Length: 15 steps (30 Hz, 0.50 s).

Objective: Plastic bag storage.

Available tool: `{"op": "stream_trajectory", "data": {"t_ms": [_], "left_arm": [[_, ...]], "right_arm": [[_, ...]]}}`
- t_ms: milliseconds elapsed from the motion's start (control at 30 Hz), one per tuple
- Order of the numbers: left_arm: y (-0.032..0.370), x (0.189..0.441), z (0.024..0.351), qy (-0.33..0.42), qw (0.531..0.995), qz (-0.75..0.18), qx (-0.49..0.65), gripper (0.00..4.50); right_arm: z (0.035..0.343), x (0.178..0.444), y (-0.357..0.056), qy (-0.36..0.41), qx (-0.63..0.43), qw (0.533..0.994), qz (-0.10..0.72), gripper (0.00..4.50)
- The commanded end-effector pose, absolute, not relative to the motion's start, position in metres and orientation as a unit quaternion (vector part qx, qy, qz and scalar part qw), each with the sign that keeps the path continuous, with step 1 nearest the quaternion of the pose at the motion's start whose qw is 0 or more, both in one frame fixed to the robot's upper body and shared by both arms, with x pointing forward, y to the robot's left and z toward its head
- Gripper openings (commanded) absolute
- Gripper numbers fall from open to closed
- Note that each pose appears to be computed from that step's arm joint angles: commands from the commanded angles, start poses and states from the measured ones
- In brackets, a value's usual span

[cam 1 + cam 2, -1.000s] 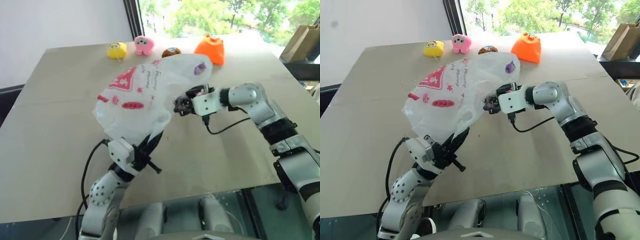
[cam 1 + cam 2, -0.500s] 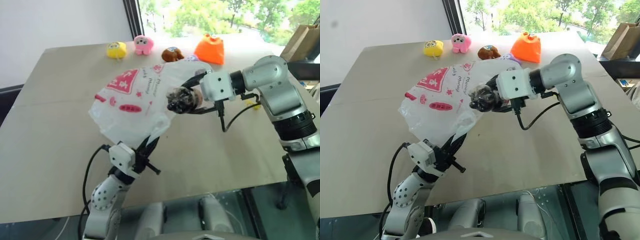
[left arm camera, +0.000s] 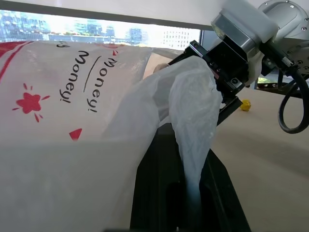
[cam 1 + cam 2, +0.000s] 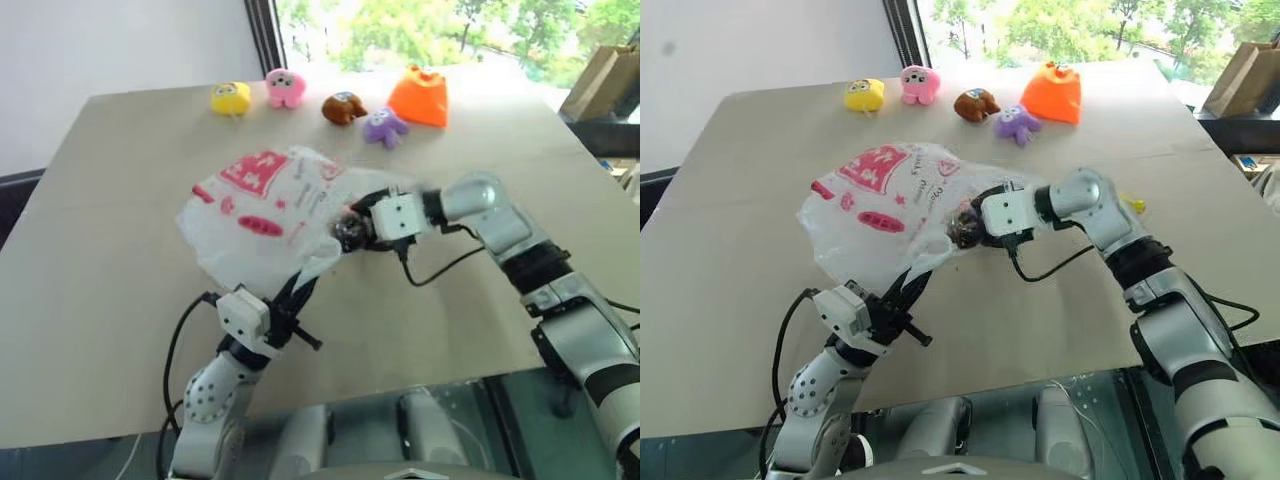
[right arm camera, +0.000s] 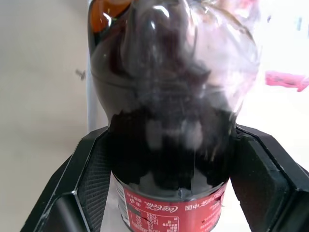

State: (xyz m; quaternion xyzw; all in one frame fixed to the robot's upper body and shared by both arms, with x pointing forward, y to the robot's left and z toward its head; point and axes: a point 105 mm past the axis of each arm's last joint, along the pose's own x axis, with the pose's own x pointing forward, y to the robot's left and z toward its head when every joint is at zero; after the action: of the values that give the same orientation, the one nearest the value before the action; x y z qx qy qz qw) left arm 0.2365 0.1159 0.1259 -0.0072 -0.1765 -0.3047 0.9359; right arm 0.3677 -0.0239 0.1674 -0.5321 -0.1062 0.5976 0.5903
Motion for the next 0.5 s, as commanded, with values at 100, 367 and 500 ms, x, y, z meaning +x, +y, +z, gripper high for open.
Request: {"op": "stream_trajectory", "data": {"t_ms": [100, 367, 500], "left_arm": [[0.11, 0.23, 0.138, -0.204, 0.927, -0.315, -0.014, 0.0], [0.125, 0.234, 0.141, -0.209, 0.935, -0.286, -0.001, 0.0], [0.147, 0.245, 0.133, -0.183, 0.957, -0.224, 0.01, 0.0]], "right_arm": [[0.186, 0.402, 0.002, -0.185, -0.641, 0.581, 0.466, 2.96], [0.221, 0.424, 0.005, -0.201, -0.543, 0.712, 0.398, 4.42], [0.225, 0.417, -0.007, -0.144, -0.418, 0.775, 0.451, 4.42]]}}
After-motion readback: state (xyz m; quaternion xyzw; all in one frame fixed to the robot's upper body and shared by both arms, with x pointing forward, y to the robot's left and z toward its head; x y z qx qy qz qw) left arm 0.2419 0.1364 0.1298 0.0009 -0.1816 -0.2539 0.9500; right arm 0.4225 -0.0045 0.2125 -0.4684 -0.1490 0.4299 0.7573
